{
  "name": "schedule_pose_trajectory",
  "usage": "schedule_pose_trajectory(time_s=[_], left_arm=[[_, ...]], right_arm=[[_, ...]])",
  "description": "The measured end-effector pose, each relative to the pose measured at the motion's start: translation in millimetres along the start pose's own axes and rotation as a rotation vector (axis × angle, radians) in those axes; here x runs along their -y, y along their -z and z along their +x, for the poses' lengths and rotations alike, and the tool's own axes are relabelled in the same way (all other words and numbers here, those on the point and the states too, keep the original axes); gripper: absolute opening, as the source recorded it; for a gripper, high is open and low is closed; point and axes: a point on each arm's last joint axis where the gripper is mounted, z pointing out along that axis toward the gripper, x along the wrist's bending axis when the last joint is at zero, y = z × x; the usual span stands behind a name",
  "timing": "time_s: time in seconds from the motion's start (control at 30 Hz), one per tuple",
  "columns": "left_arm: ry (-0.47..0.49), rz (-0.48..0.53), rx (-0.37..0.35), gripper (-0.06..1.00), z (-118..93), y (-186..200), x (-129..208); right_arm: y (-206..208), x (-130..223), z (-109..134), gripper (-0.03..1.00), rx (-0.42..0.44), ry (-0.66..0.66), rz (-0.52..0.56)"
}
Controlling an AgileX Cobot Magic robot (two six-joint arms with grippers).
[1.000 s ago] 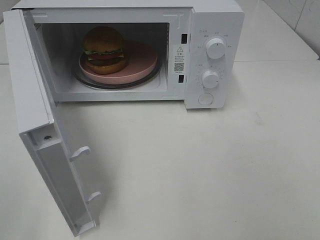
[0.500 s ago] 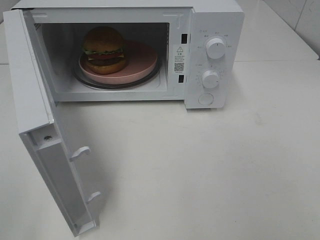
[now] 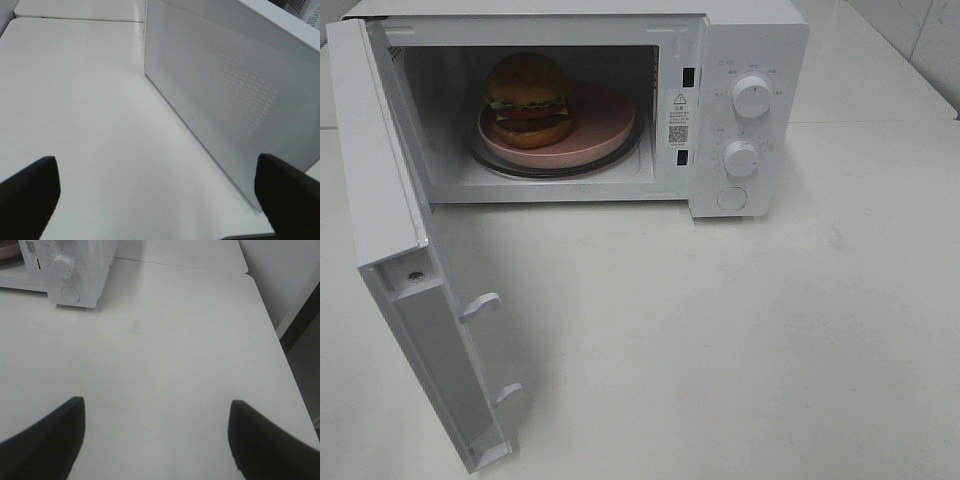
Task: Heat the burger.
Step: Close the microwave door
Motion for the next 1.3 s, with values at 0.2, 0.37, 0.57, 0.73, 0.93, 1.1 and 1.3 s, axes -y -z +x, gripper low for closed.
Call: schedule_pose_trajectory(time_s=[0.2,0.37,0.57,0.73,0.93,1.1,1.3], left_arm=[[0.000,0.000,0.000,0.97,0,0,0],[0.000,0.000,0.000,0.97,0,0,0],[0.002,0.000,0.004,0.97,0,0,0],[0.004,0.000,0.007,0.97,-1,0,0],[0.010,0.000,0.007,0.95,-1,0,0],[0.010,-0.014,0.007,0.82,-1,1,-2],[0.016,-0.086,0.002,0.49,0,-3,-21]], right_arm=[[0,0,0,0.76,0.000,0.000,0.000],[0,0,0,0.76,0.000,0.000,0.000],[0,0,0,0.76,0.000,0.000,0.000],[0,0,0,0.76,0.000,0.000,0.000],[0,0,0,0.76,0.000,0.000,0.000],[0,0,0,0.76,0.000,0.000,0.000],[0,0,0,0.76,0.000,0.000,0.000]])
